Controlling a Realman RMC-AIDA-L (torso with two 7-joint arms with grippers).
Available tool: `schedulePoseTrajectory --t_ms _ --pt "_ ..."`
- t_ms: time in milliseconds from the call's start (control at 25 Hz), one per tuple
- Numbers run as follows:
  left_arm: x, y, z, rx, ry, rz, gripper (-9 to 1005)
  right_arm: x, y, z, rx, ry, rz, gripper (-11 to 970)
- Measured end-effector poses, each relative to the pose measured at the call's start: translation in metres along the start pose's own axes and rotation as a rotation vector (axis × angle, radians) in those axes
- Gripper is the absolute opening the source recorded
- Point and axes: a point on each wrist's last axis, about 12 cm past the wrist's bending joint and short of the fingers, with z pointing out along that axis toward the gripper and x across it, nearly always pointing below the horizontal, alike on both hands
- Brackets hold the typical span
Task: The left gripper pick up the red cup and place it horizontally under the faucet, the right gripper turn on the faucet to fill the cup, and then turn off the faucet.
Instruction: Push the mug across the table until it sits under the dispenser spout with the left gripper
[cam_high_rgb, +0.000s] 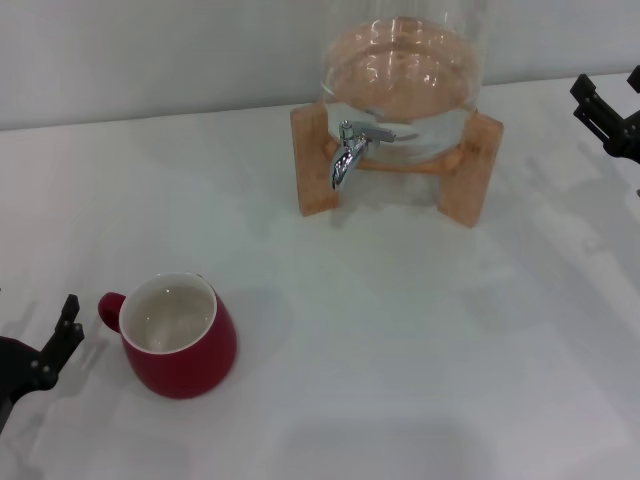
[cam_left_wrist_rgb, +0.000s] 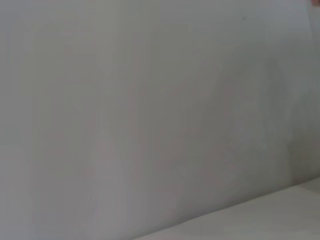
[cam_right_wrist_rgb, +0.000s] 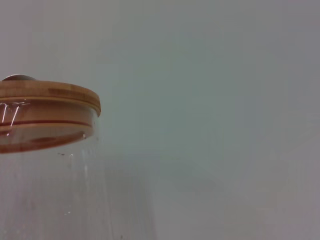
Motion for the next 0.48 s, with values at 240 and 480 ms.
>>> schedulePoseTrajectory --t_ms 240,480 --pt "0.0007 -0.0037 -0.0004 0.022 0.004 0.011 863 0.0 0.0 0.0 0.0 0.0 0.0 866" --pt "0.0018 -0.0046 -0.0021 0.025 0.011 0.019 863 -0.0001 0.0 0.0 0.0 -0.001 -0.002 866"
